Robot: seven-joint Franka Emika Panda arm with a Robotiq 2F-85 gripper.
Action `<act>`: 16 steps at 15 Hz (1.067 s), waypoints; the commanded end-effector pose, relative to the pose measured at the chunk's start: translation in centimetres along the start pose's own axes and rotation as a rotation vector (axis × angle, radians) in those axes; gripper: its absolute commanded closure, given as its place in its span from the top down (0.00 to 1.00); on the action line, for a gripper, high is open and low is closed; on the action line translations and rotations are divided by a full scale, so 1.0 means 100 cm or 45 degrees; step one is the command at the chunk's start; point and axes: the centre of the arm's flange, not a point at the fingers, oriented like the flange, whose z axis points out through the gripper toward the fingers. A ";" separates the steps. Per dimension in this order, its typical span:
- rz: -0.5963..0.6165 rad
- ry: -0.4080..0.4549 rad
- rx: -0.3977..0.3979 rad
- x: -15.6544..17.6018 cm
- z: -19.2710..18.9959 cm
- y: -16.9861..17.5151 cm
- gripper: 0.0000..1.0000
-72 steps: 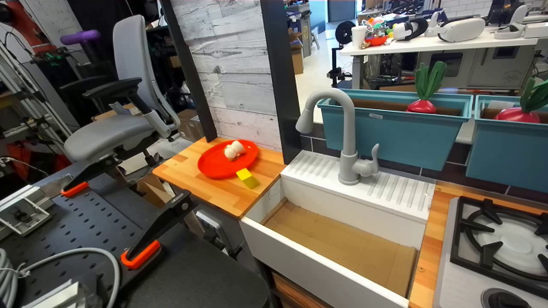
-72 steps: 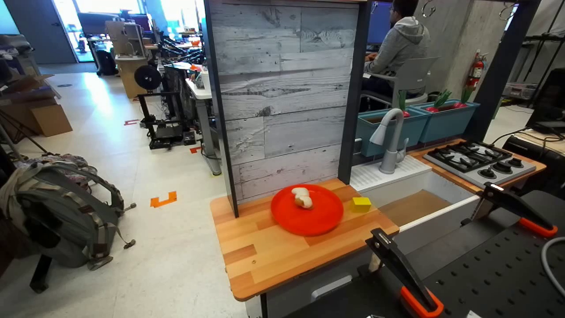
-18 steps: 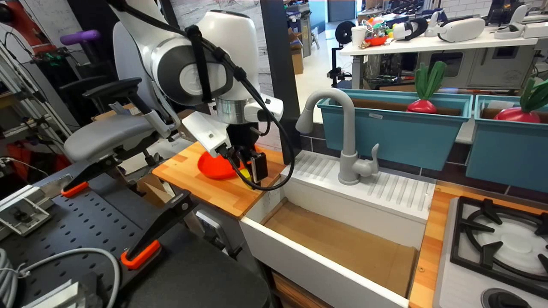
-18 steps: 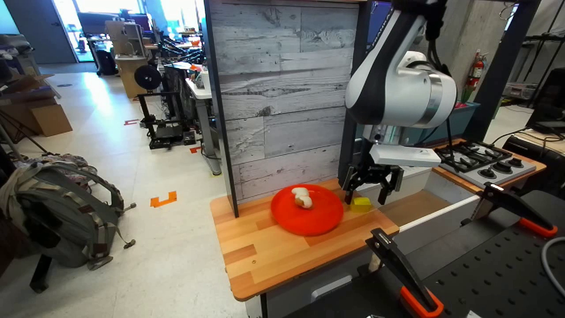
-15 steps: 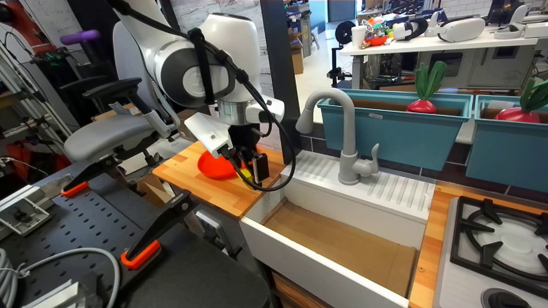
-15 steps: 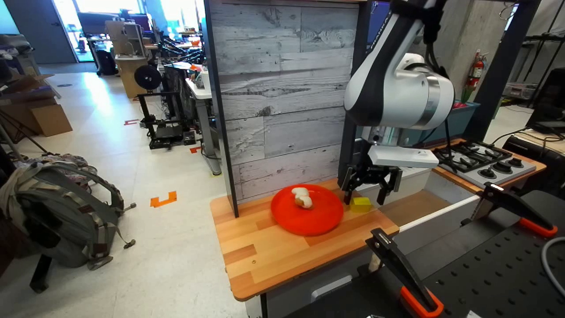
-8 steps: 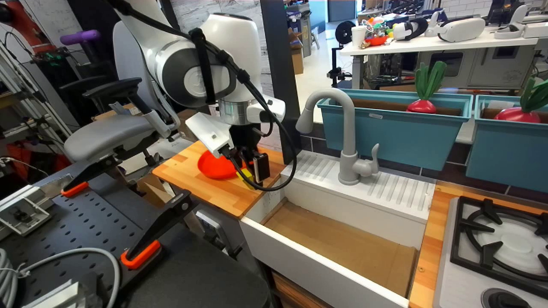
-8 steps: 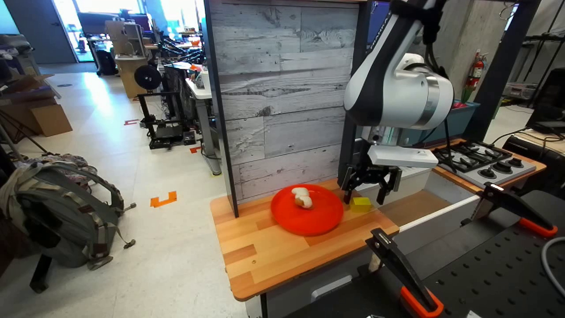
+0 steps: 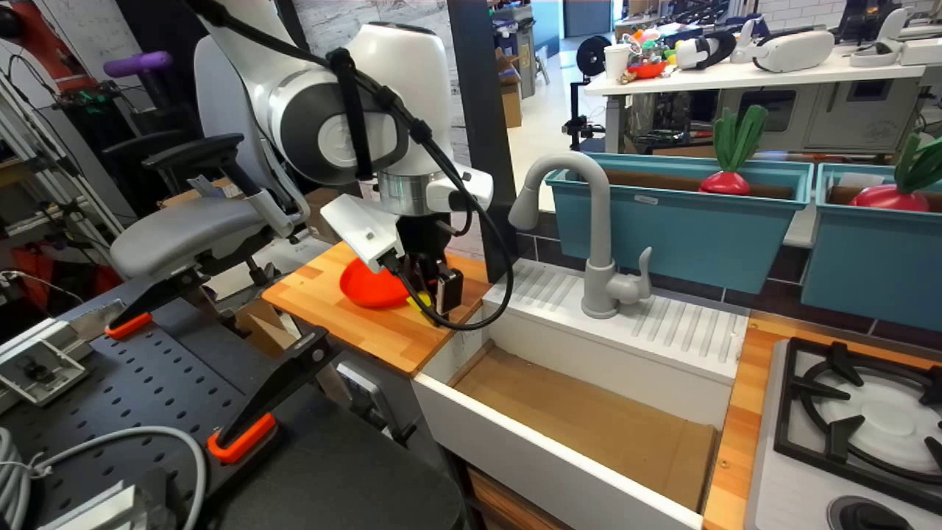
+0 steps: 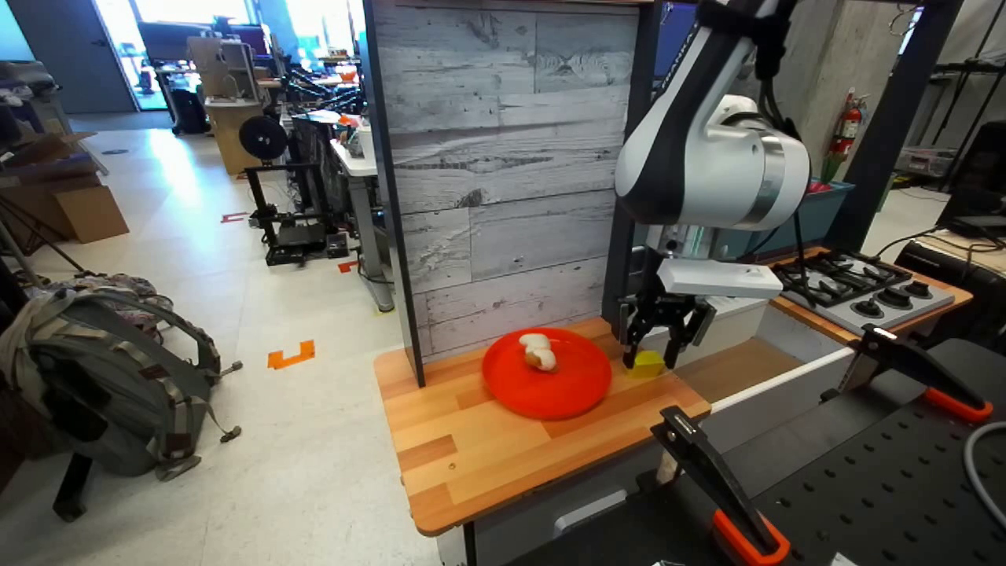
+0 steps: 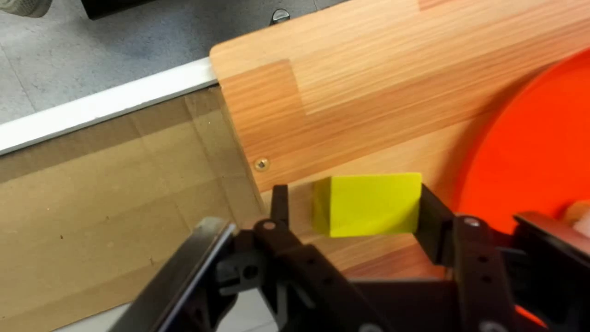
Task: Move the yellow block to the front left
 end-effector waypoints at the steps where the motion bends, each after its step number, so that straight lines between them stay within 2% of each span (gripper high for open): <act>1: 0.006 0.013 -0.015 0.005 0.000 0.002 0.35; 3: 0.007 0.011 -0.012 0.003 -0.004 0.004 0.21; 9: -0.052 0.004 0.008 -0.021 -0.041 -0.007 0.21; 16: -0.228 0.030 0.013 -0.055 -0.084 -0.079 0.21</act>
